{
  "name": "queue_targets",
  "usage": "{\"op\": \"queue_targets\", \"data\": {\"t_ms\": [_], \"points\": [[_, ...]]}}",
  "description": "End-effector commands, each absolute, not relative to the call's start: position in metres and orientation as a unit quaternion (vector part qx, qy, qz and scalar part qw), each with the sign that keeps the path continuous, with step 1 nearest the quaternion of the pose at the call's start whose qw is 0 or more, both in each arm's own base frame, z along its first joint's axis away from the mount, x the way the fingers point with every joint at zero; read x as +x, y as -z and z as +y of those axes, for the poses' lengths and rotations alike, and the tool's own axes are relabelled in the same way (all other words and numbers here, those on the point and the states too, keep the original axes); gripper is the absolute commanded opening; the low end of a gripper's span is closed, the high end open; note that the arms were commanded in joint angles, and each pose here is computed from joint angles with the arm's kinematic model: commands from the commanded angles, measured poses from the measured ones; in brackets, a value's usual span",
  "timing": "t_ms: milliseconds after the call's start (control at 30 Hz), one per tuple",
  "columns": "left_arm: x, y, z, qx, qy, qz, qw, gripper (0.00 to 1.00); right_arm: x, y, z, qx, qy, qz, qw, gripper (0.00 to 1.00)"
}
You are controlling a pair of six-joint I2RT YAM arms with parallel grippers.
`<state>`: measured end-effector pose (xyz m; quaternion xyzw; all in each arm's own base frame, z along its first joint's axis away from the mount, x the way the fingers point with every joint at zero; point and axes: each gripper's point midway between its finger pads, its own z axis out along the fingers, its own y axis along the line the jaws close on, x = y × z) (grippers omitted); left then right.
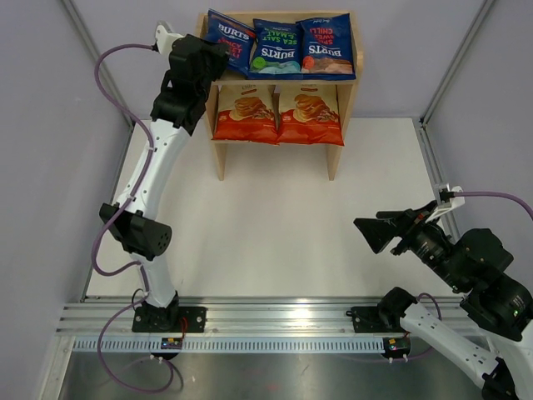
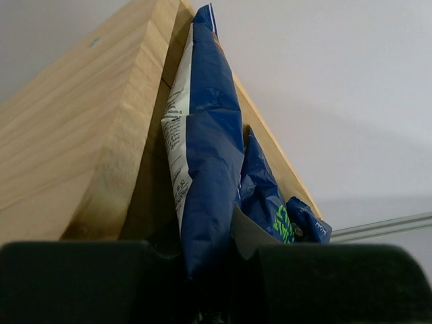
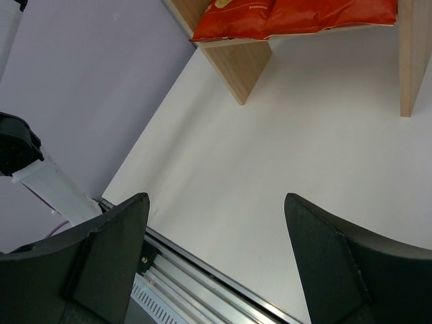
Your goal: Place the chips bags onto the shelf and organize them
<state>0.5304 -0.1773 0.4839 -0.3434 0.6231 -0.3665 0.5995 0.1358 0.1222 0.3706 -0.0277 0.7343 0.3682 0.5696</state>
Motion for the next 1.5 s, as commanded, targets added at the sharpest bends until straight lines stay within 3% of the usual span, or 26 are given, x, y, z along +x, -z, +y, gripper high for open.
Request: {"op": "queue_targets", "data": {"t_ms": [0,500,600,667,833,1233,1467], "points": [[0.52,-0.502,-0.185,-0.351,0.391,0.607,0.596,0.04,0.131,-0.378,0.12,-0.023,-0.378,0.728,0.572,0.89],[0.53,-0.47,-0.203,-0.379,0.41,0.632,0.538,0.13,0.123,-0.38,0.111,-0.018,-0.38,0.721,0.579,0.89],[0.528,-0.464,-0.203,-0.383,0.406,0.639,0.53,0.2,0.122,-0.38,0.11,-0.017,-0.381,0.72,0.58,0.89],[0.525,-0.465,-0.199,-0.384,0.399,0.639,0.533,0.33,0.121,-0.381,0.109,-0.017,-0.381,0.719,0.581,0.89],[0.517,-0.469,-0.188,-0.383,0.375,0.645,0.545,0.45,0.119,-0.381,0.108,-0.018,-0.384,0.716,0.583,0.89],[0.495,-0.462,-0.166,-0.367,0.301,0.683,0.556,0.65,0.118,-0.382,0.109,-0.021,-0.386,0.715,0.582,0.89],[0.474,-0.463,-0.16,-0.357,0.297,0.691,0.553,0.68,0.118,-0.381,0.112,-0.023,-0.391,0.717,0.577,0.89]]}}
